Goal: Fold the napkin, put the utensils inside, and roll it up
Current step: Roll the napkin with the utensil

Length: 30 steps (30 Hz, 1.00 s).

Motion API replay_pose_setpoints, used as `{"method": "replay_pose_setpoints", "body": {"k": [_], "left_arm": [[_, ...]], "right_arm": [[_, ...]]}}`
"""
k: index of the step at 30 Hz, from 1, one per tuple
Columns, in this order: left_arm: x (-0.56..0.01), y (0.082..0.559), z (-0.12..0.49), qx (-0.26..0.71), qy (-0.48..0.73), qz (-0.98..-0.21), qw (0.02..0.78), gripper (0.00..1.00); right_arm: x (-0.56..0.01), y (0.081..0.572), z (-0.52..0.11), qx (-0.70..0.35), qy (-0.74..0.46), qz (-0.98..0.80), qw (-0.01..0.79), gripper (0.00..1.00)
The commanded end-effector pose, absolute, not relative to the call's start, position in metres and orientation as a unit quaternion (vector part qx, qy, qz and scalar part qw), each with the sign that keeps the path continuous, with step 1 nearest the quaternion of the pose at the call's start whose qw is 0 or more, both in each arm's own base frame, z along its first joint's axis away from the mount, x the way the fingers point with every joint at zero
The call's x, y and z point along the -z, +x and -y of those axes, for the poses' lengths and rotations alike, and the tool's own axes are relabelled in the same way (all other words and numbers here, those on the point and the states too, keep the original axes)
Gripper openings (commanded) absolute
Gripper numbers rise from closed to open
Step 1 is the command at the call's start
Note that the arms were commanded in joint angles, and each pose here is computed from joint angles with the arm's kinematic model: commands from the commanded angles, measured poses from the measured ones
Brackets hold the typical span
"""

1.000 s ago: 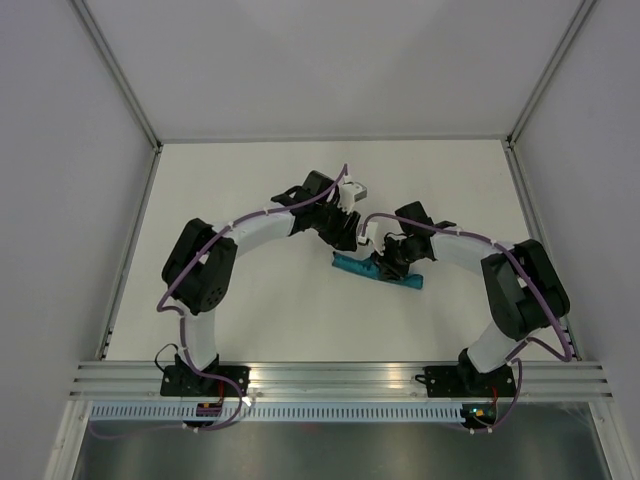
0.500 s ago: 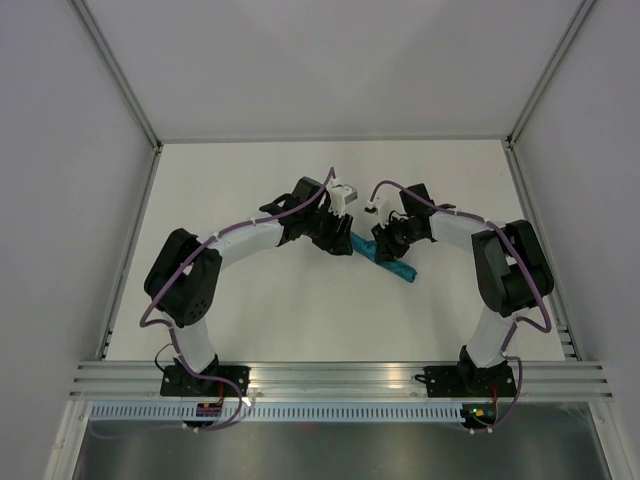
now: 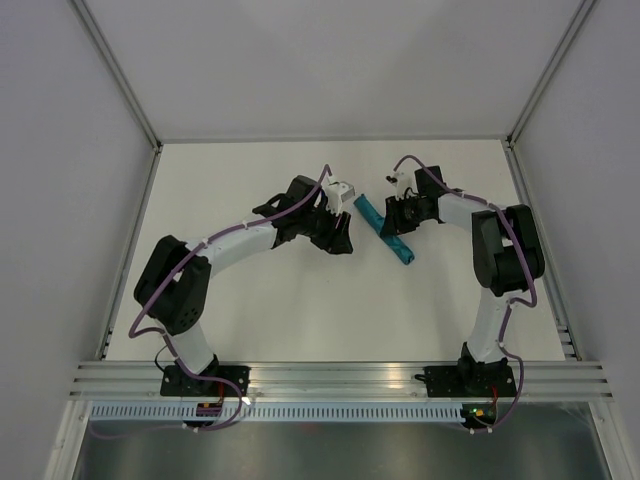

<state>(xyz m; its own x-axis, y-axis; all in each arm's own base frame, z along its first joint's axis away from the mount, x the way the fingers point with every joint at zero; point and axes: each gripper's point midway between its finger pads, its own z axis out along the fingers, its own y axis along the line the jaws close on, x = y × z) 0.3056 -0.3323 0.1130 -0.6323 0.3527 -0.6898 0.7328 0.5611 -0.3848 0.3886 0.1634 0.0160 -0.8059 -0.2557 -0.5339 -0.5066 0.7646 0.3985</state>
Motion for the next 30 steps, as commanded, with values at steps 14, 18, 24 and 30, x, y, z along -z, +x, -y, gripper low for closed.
{"method": "replay_pose_setpoints", "body": {"k": [14, 18, 24, 30], "left_arm": [[-0.137, 0.293, 0.339, 0.379, 0.319, -0.821, 0.283, 0.55], [-0.137, 0.292, 0.342, 0.384, 0.319, -0.821, 0.277, 0.55], [-0.138, 0.293, 0.345, 0.39, 0.322, -0.818, 0.273, 0.55], [-0.136, 0.292, 0.345, 0.392, 0.323, -0.818, 0.27, 0.55]], "right_arm": [[0.03, 0.44, -0.109, -0.228, 0.038, -0.953, 0.196, 0.3], [0.034, 0.446, -0.113, -0.255, 0.069, -0.947, 0.184, 0.3], [0.025, 0.461, -0.113, -0.265, 0.086, -0.939, 0.203, 0.34], [0.021, 0.463, -0.109, -0.272, 0.089, -0.937, 0.2, 0.44]]}}
